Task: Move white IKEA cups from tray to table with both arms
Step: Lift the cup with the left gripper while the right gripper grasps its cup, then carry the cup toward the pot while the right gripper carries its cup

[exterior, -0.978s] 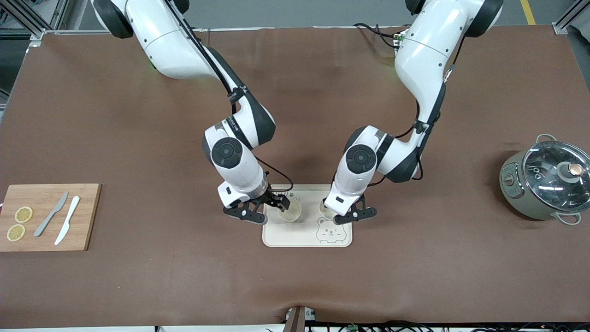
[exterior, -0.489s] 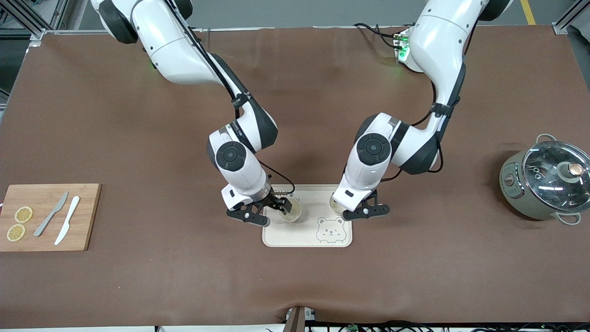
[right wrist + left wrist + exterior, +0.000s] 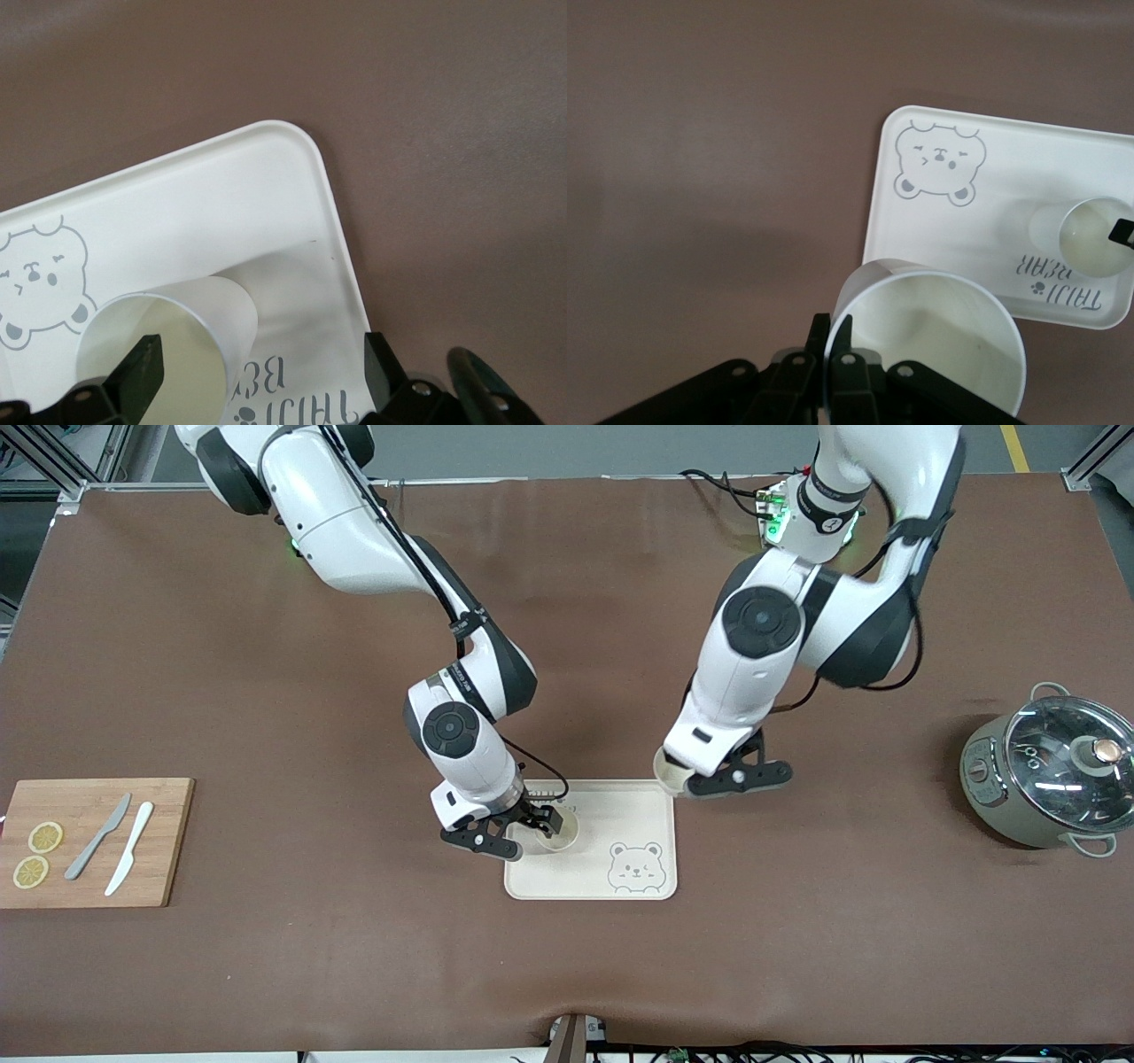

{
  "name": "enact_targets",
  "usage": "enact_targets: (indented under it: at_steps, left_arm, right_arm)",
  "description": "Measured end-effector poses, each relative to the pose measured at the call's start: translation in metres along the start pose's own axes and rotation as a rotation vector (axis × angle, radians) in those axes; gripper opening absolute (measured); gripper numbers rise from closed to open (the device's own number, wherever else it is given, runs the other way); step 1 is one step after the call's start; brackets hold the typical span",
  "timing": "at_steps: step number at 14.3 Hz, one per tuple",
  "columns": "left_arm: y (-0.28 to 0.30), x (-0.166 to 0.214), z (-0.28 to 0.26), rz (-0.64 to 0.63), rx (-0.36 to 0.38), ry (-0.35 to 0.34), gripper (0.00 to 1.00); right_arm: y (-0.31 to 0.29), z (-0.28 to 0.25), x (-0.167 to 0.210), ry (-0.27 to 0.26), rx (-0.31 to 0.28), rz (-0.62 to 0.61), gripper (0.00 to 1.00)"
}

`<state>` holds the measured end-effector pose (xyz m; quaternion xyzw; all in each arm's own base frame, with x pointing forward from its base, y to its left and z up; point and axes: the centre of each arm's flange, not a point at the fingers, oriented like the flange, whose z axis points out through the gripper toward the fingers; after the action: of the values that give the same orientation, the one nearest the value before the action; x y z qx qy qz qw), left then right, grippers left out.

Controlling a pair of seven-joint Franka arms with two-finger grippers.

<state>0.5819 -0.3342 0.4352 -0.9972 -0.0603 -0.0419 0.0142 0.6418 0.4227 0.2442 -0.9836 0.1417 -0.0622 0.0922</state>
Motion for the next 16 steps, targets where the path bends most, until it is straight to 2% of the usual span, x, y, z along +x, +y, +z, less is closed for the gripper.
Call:
enact_targets:
  at_steps: [5,10,16]
  left_arm:
    - [-0.066,-0.025,-0.004,0.031,-0.002,0.016,0.03]
    - [-0.101,-0.052,0.029,0.034,-0.007,0.024,0.03]
    - [-0.132,-0.062,0.068,0.024,-0.023,0.044,0.03]
  right_arm:
    - [-0.003,0.021,-0.01,0.008,0.007,-0.013,1.0]
    - [-0.002,0.026,-0.011,0.012,0.008,-0.014,1.0]
    - [-0.001,0.032,-0.012,0.012,0.007,-0.015,1.0]
